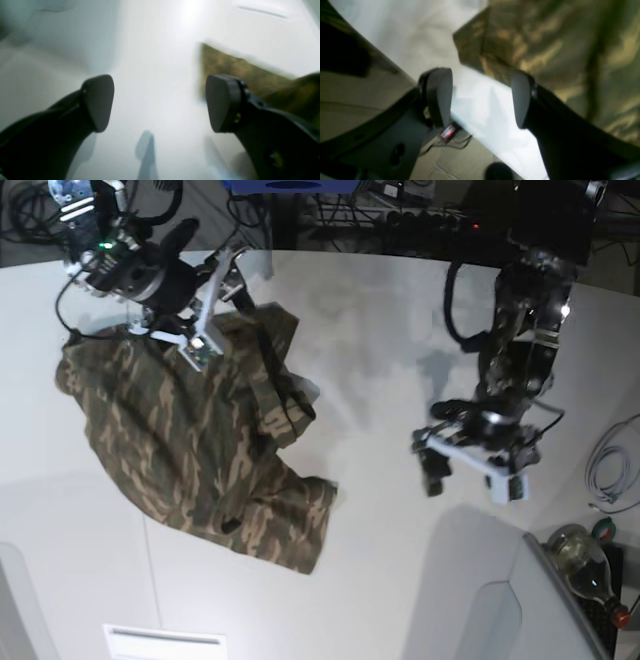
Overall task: Layout the t-shirt on the table in an organized manner, then fold the t-shirt properly
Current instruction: 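Grasp the shirt with both grippers near the right gripper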
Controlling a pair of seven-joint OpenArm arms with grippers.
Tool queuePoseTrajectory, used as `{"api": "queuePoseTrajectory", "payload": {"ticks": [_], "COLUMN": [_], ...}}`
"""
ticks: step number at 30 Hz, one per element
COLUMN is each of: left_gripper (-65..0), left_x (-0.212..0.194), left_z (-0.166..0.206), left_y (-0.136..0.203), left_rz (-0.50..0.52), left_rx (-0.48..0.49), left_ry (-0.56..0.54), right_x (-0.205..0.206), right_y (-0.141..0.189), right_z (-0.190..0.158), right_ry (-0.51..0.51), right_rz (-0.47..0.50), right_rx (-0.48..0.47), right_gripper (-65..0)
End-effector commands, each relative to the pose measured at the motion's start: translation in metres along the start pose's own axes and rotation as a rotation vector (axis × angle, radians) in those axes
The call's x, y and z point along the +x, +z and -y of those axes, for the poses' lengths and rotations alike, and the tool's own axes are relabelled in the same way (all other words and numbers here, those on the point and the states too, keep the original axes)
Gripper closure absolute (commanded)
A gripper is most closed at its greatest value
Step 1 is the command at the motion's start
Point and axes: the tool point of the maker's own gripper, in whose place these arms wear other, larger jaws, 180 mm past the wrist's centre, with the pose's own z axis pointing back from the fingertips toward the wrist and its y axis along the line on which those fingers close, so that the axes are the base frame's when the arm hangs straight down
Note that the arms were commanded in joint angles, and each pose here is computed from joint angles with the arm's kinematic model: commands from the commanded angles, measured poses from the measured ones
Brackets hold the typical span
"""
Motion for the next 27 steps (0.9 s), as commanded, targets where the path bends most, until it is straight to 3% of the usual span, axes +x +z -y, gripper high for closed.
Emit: {"api": "queuePoseTrajectory", "payload": {"ticks": [1, 5, 12, 23, 27], "left_gripper": [-54.8, -54.8, -54.8, -54.8, -54.8], "left_x": [0.01, -0.019, -0.042, -0.048, -0.053], "left_z": [-0.017, -0.066, -0.117, -0.124, -0.11], "left_y": [0.01, 0.047, 0.096, 0.106, 0.103], "left_rz": [0.039, -0.021, -0.042, -0.052, -0.062], "left_rx": [0.013, 0.022, 0.045, 0.065, 0.031], "left_ry": [-0.021, -0.059, -0.022, -0.009, -0.005], "right_x": [0.01, 0.019, 0.047, 0.048, 0.052], "right_y": [-0.003, -0.02, -0.037, -0.07, -0.07], "right_z": [-0.007, -0.028, -0.012, -0.003, 0.007], "right_ry": [0.028, 0.089, -0.037, -0.096, -0.115], "right_rz": [0.037, 0.05, 0.095, 0.042, 0.096], "right_rx": [-0.001, -0.028, -0.167, -0.207, -0.249], "right_gripper": [-35.6, -35.9, -35.9, -36.0, -34.4]}}
